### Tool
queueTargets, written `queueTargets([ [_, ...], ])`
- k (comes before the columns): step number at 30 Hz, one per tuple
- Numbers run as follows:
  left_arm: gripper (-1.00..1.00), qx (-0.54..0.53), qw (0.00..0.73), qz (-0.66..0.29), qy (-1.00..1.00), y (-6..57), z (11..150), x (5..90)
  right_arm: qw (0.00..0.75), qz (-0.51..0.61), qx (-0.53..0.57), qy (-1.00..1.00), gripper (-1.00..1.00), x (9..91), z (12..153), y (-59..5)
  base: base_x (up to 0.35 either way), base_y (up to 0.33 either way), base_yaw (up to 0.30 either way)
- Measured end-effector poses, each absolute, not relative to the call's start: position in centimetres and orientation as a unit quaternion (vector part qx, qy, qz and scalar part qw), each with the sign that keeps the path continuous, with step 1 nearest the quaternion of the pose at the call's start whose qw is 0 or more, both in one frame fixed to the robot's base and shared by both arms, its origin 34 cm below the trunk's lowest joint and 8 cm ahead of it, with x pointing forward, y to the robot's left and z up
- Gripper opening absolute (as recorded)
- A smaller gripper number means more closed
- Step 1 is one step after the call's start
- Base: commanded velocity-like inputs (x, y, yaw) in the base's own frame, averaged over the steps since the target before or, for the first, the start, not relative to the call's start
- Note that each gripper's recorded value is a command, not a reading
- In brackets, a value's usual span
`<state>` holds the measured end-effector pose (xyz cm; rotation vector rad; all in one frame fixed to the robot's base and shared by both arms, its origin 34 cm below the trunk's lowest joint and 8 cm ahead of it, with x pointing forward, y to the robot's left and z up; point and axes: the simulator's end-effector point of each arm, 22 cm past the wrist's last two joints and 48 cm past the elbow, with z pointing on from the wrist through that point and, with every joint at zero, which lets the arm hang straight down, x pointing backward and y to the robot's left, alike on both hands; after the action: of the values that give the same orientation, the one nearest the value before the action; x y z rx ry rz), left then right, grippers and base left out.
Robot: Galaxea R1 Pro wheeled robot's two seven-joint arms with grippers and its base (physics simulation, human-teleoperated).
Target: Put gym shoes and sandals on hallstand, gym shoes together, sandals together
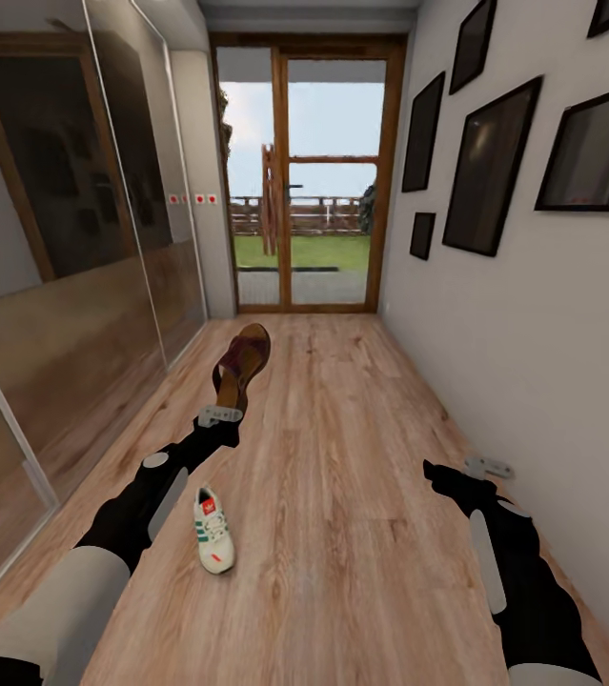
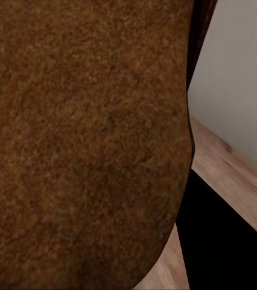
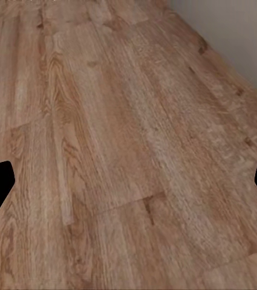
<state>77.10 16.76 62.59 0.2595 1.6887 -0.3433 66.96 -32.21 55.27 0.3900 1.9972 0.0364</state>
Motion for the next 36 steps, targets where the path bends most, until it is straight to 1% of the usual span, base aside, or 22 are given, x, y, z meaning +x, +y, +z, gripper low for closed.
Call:
queueTargets([
  [25, -1.00, 0.113, 0.643, -0.152, 0.742, 16.63, 62.56, 77.09, 0.526, 0.015, 0.163, 0.835, 1.00, 66.96, 55.28, -32.24, 0.339, -0.214, 0.002],
  [36, -1.00, 0.113, 0.643, -0.152, 0.742, 16.64, 62.55, 77.09, 0.526, 0.015, 0.163, 0.835, 1.00, 66.96, 55.29, -32.23, 0.339, -0.203, 0.171],
])
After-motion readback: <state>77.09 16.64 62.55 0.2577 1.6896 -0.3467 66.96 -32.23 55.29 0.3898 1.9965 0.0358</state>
